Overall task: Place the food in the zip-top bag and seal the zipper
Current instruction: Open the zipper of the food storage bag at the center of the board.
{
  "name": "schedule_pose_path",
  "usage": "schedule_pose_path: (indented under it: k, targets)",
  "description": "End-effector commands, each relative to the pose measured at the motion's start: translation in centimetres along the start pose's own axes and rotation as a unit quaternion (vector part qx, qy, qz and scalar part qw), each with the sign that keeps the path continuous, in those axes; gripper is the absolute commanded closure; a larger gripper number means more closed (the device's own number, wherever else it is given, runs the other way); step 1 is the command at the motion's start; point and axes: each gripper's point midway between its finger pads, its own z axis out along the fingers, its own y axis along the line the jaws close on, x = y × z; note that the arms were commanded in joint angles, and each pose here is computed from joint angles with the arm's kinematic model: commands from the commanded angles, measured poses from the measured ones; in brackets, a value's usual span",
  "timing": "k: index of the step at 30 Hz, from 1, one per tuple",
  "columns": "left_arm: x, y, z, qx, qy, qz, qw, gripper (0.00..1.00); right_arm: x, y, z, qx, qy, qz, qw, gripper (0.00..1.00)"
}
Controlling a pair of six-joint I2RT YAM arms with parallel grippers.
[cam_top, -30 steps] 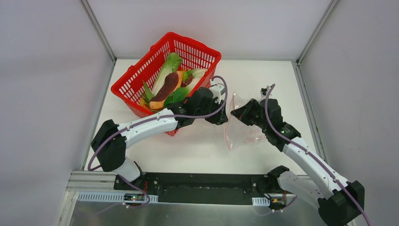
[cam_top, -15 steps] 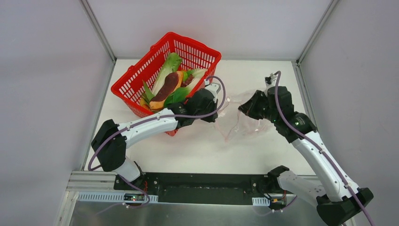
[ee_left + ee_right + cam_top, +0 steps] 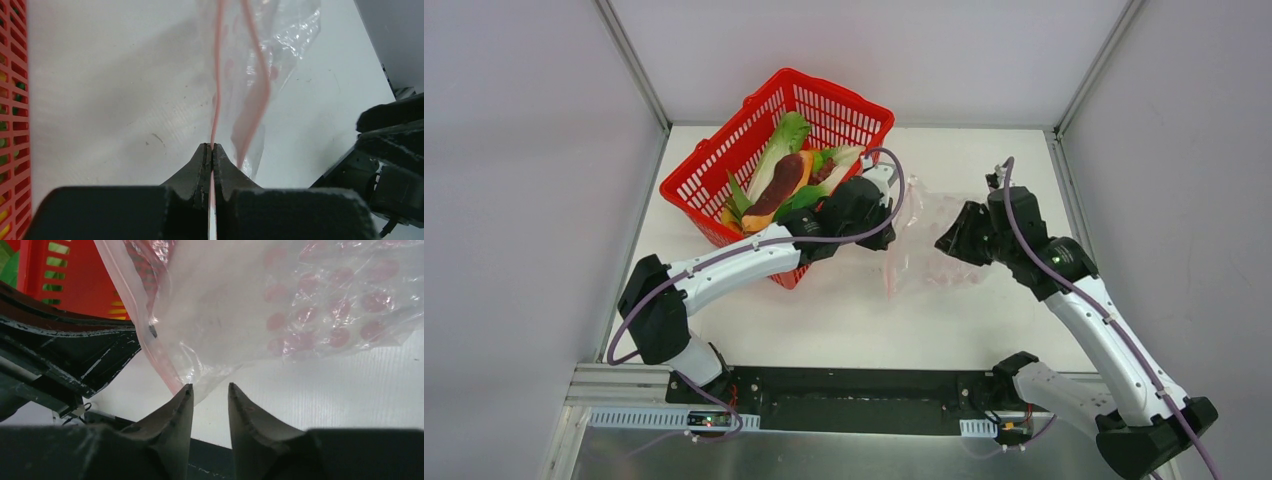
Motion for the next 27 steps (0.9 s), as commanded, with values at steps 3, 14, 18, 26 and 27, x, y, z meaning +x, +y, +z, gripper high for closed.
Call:
schedule_pose_path:
  k: [3, 14, 18, 26, 27]
  targets:
    - [-2.0, -2.2, -0.9, 0.043, -0.015, -0.027, 0.999, 1.0, -1.1, 3.4, 1.1, -0.078, -0.017, 0.066, 0.995, 0.5]
    - [-2.2, -3.8, -1.0, 0.079, -0.016, -0.054, 0.995, 1.0, 0.2, 6.5, 3.3, -0.07, -0.025, 0.017, 0.997, 0.49]
    - [-2.5, -4.2, -1.3, 0.088, -0.017, -0.059, 0.994, 1.0, 0.3, 5.6, 4.7, 0.004, -0.055, -0.024, 0.998, 0.54]
    - [-2.2, -3.8, -1.7, 0.085, -0.018, -0.057, 0.995, 1.0, -0.5, 4.4, 5.0, 0.015, -0.106, -0.038, 0.993, 0.64]
    - [-2.2, -4.0, -1.8, 0.088, -0.017, -0.056, 0.994, 1.0, -0.6, 4.4, 5.2, 0.015, -0.108, -0.039, 0.993, 0.64]
